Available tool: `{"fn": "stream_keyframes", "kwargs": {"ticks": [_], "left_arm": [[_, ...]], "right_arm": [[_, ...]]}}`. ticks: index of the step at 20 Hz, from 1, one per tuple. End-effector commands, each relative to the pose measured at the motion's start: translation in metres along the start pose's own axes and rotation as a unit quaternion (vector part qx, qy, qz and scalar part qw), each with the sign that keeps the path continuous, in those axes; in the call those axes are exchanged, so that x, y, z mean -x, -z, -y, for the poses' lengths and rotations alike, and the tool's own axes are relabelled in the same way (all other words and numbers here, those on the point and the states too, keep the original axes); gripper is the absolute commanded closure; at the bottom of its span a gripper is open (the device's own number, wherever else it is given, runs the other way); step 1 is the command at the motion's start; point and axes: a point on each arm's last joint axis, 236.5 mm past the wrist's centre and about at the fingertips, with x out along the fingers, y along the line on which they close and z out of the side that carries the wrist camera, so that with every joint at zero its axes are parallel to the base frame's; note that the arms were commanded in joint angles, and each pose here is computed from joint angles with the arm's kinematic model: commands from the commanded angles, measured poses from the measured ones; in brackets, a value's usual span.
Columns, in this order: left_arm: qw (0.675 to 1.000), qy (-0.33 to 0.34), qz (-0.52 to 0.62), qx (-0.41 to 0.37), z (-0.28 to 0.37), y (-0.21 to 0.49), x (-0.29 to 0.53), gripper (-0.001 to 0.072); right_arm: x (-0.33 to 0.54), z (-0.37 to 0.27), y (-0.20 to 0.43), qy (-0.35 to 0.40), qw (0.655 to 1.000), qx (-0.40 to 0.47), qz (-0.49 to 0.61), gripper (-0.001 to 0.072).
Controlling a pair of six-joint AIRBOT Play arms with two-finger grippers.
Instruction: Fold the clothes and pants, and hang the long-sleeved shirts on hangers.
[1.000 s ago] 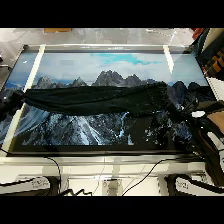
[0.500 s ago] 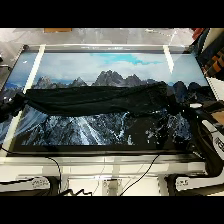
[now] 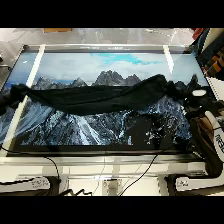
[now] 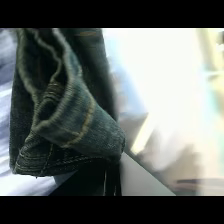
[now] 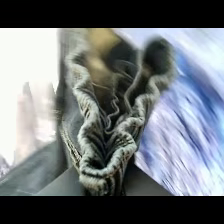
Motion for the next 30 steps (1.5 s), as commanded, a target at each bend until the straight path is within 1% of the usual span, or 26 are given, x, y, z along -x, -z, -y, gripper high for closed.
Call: {"fn": "stream_keyframes", "kwargs": {"ticks": [1, 2, 4, 6, 8, 11, 13, 15, 16, 19, 20, 25, 28, 30], "left_arm": [[0.997, 0.067, 0.045, -0.012, 0.078, -0.057, 0.026, 0.0681], [0.995, 0.07, 0.063, -0.029, 0.095, -0.074, 0.036, 0.0682], [0.993, 0.052, 0.092, -0.055, 0.114, -0.101, 0.055, 0.0682], [0.992, 0.021, 0.088, -0.084, 0.115, -0.106, 0.064, 0.0682], [0.991, -0.026, 0.045, -0.124, 0.093, -0.089, 0.062, 0.0681], [0.973, -0.139, -0.071, -0.171, 0.023, -0.047, 0.057, 0.068], [0.946, -0.212, -0.173, -0.174, -0.032, -0.011, 0.06, 0.0681], [0.912, -0.256, -0.261, -0.187, -0.071, 0.018, 0.069, 0.068], [0.895, -0.276, -0.293, -0.194, -0.087, 0.028, 0.075, 0.068], [0.835, -0.374, -0.344, -0.211, -0.137, 0.033, 0.108, 0.0682], [0.828, -0.386, -0.35, -0.208, -0.145, 0.035, 0.114, 0.0682], [0.811, -0.392, -0.396, -0.179, -0.176, 0.073, 0.123, 0.0682], [0.814, -0.39, -0.387, -0.187, -0.188, 0.089, 0.121, 0.0682], [0.813, -0.391, -0.392, -0.183, -0.196, 0.1, 0.124, 0.068]], "right_arm": [[0.062, -0.058, -0.081, 0.018, 0.988, 0.124, 0.091, 0.0688], [0.079, -0.067, -0.099, 0.034, 0.983, 0.14, 0.111, 0.0688], [0.108, -0.076, -0.124, 0.08, 0.974, 0.174, 0.123, 0.0688], [0.124, -0.074, -0.125, 0.113, 0.968, 0.201, 0.103, 0.0688], [0.125, -0.059, -0.112, 0.14, 0.966, 0.208, 0.066, 0.0687], [0.11, -0.022, -0.076, 0.18, 0.962, 0.203, -0.024, 0.0687], [0.103, 0.009, -0.034, 0.204, 0.946, 0.216, -0.131, 0.0687], [0.106, 0.038, 0.01, 0.223, 0.917, 0.221, -0.245, 0.0687], [0.108, 0.049, 0.025, 0.23, 0.907, 0.213, -0.281, 0.0687], [0.111, 0.07, 0.057, 0.239, 0.892, 0.197, -0.33, 0.0687], [0.116, 0.076, 0.071, 0.241, 0.884, 0.194, -0.351, 0.0687], [0.149, 0.108, 0.139, 0.251, 0.846, 0.171, -0.437, 0.0687], [0.164, 0.125, 0.166, 0.264, 0.839, 0.17, -0.444, 0.0687], [0.168, 0.127, 0.172, 0.265, 0.841, 0.17, -0.44, 0.0686]]}}
